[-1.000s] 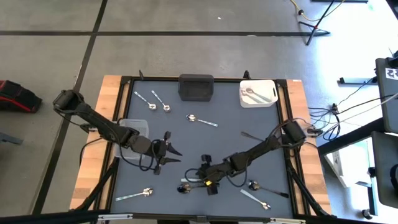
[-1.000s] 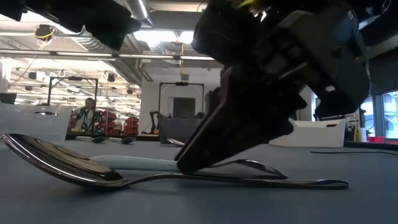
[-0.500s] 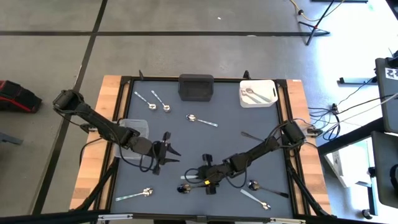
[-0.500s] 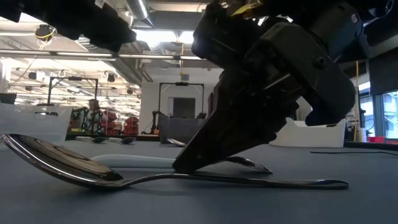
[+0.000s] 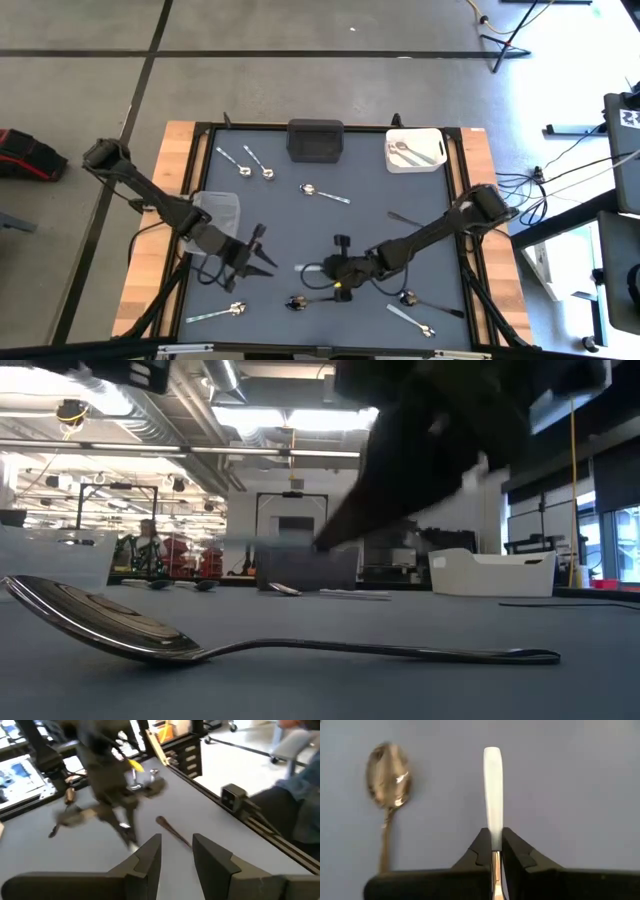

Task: Sort silverware by color (type)
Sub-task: Put the left light blue spoon into the white bin

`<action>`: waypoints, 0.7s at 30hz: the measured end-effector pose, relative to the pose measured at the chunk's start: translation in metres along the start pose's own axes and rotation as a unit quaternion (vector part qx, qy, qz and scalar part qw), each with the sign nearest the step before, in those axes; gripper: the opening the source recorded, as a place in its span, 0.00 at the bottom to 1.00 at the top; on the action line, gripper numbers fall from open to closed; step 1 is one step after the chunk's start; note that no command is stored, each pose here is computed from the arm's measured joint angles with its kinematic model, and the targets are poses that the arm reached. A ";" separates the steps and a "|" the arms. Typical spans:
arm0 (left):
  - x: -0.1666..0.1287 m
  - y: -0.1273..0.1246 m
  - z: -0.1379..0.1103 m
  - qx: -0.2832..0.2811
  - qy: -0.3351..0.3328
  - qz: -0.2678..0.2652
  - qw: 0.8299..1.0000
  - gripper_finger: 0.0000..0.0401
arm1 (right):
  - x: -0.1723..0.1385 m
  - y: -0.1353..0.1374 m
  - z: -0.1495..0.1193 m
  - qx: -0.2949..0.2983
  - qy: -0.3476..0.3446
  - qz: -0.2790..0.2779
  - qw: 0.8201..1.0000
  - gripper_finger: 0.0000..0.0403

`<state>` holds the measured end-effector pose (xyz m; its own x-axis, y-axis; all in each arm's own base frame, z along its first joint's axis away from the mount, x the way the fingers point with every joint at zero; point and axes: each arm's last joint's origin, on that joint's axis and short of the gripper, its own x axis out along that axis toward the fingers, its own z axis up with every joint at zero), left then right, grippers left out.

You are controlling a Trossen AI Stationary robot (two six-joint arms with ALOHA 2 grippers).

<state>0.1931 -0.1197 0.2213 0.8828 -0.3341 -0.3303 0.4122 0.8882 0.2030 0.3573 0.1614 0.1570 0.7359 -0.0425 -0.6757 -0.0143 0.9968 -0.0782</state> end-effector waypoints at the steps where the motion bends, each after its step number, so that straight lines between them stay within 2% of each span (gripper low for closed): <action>1: -0.004 -0.001 0.001 0.002 0.001 -0.006 1.000 0.26 | -0.007 -0.003 0.001 -0.002 0.008 -0.014 1.000 0.03; 7: -0.022 -0.005 -0.007 0.004 -0.017 -0.016 1.000 0.26 | -0.052 -0.025 0.013 -0.004 0.035 -0.075 0.997 0.03; 13: -0.037 0.003 -0.015 -0.004 -0.028 0.045 0.999 0.26 | -0.089 -0.055 0.005 0.028 0.045 -0.125 0.991 0.03; 17: -0.042 0.009 -0.014 -0.012 -0.041 0.067 0.997 0.26 | -0.110 -0.077 -0.012 0.062 0.035 -0.137 0.988 0.03; 21: -0.043 0.010 -0.013 -0.014 -0.041 0.070 0.997 0.26 | -0.125 -0.103 -0.038 0.107 0.029 -0.172 0.979 0.02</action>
<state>0.1563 -0.0923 0.2251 0.9473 -0.2297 -0.2233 0.2779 0.9360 0.2160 0.2409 0.0611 0.2215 0.6329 -0.3751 -0.6773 0.3741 0.9141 -0.1567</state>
